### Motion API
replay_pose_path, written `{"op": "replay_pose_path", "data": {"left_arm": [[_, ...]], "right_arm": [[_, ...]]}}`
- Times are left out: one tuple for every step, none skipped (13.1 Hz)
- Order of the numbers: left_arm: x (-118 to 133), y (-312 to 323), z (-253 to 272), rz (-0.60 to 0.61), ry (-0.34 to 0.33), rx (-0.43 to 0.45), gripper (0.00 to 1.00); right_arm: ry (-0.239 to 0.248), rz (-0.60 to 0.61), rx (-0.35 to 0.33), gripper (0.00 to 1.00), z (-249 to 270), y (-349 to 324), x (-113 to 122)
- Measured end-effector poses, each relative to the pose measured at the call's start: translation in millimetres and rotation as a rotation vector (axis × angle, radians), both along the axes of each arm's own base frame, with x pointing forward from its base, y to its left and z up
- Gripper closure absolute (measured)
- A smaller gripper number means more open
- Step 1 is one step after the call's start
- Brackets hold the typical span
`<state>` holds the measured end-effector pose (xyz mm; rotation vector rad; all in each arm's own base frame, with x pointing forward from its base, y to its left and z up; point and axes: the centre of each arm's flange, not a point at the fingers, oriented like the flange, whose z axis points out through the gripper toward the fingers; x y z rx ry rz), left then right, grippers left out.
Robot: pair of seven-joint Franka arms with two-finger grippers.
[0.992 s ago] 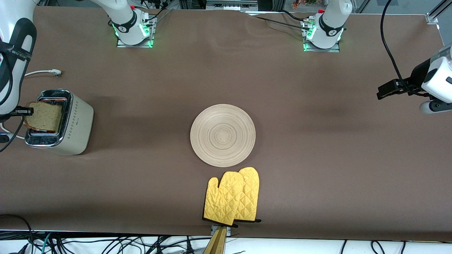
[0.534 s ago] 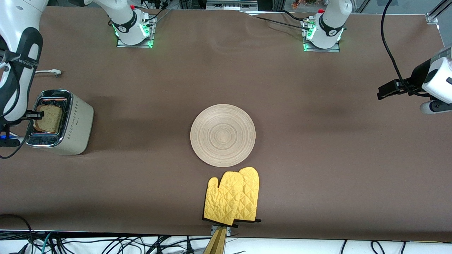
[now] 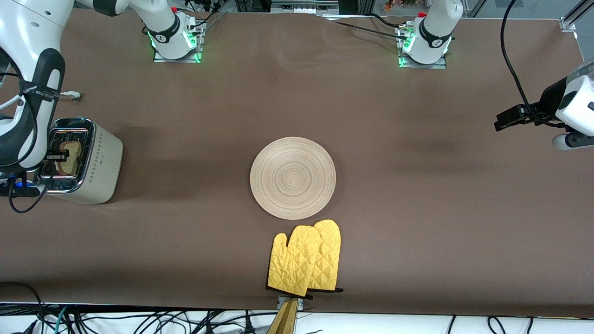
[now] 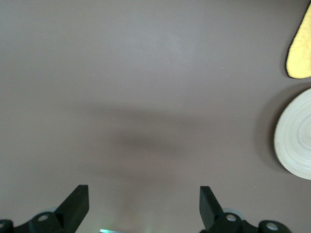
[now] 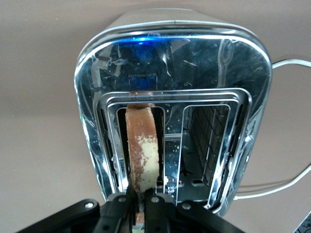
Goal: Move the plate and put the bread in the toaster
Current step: 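Lower the bread slice into the toaster slot with the right gripper, then open the right gripper to release the bread in the slot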
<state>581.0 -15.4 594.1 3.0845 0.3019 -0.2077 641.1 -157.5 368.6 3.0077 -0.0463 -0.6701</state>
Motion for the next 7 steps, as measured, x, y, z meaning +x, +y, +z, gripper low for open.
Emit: {"op": "replay_pose_path", "data": {"left_arm": [[0.0, 0.8, -0.4, 0.004, 0.001, -0.007, 0.00], [0.1, 1.8, -0.6, 0.006, 0.002, -0.008, 0.00], [0.1, 2.5, -0.7, 0.008, 0.002, -0.008, 0.00], [0.1, 3.2, -0.8, 0.009, 0.002, -0.008, 0.00], [0.2, 4.3, -0.8, 0.012, 0.002, -0.008, 0.00], [0.2, 5.6, -0.8, 0.014, 0.002, -0.008, 0.00], [0.2, 6.5, -0.8, 0.016, 0.002, -0.008, 0.00]], "right_arm": [[-0.001, 0.000, 0.000, 0.85, 0.1, -0.1, 0.1], [-0.005, 0.000, 0.001, 0.77, 0.1, -0.1, 0.6], [-0.015, 0.001, 0.002, 0.66, 0.4, 0.0, 1.8], [-0.021, 0.001, 0.001, 0.54, 1.1, -0.3, 2.6], [-0.026, 0.000, -0.001, 0.45, 3.0, -1.4, 3.0], [-0.033, -0.003, -0.005, 0.33, 7.2, -4.0, 3.1], [-0.045, -0.006, -0.010, 0.22, 15.0, -7.8, 3.0]]}}
